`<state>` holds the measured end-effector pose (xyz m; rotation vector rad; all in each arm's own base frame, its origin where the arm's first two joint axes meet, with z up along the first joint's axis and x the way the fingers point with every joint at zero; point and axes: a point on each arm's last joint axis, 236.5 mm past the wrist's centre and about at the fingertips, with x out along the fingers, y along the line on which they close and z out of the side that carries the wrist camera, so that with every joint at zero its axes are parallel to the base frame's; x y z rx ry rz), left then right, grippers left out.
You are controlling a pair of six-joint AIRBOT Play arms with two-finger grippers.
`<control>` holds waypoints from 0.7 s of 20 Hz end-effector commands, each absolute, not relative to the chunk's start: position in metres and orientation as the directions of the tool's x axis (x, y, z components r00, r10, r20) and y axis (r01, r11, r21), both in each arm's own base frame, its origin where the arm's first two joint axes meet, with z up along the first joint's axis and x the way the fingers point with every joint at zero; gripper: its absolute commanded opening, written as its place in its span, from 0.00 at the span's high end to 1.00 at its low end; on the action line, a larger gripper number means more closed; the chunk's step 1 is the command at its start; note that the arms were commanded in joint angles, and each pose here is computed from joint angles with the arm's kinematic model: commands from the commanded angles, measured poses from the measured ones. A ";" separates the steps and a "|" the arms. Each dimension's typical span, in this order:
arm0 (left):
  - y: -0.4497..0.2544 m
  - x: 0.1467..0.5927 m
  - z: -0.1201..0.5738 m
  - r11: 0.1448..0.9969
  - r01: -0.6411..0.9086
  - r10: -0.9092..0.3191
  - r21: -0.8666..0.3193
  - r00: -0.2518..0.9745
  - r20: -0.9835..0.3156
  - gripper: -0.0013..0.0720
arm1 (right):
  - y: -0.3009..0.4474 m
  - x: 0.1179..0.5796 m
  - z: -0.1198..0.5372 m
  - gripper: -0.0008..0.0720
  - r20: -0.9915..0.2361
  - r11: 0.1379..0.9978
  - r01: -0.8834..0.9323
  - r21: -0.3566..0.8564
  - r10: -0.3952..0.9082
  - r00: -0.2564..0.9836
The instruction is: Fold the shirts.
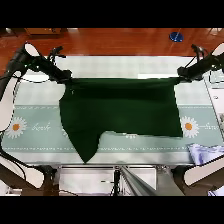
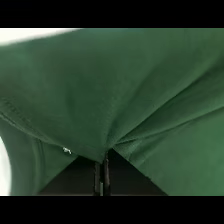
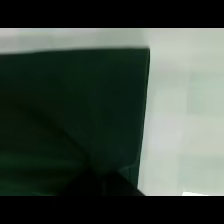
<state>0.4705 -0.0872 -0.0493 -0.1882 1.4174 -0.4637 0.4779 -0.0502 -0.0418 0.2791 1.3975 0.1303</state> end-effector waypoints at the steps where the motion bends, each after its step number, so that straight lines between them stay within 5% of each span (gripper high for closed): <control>1: -0.090 0.453 -0.063 0.899 0.145 -0.416 -0.413 -0.005 -0.909 0.96 | -0.045 0.450 -0.063 0.95 -0.960 0.953 0.120 0.279 0.272 0.065; 7: -0.094 0.461 -0.087 0.900 0.131 -0.420 -0.416 -0.004 -0.908 0.91 | -0.037 0.452 -0.076 0.91 -0.948 0.938 0.142 0.316 0.306 0.088; 9: -0.090 0.466 -0.080 0.901 0.131 -0.419 -0.414 0.017 -0.908 0.56 | -0.028 0.454 -0.071 0.52 -0.935 0.927 0.133 0.351 0.340 0.098; 10: -0.084 0.467 -0.068 0.899 0.135 -0.422 -0.416 0.016 -0.907 0.41 | -0.023 0.451 -0.062 0.47 -0.926 0.923 0.095 0.373 0.365 0.094; 14: -0.034 0.444 0.007 0.884 0.119 -0.457 -0.452 0.017 -0.889 0.41 | -0.048 0.398 -0.001 0.36 -0.949 0.949 0.008 0.314 0.314 -0.006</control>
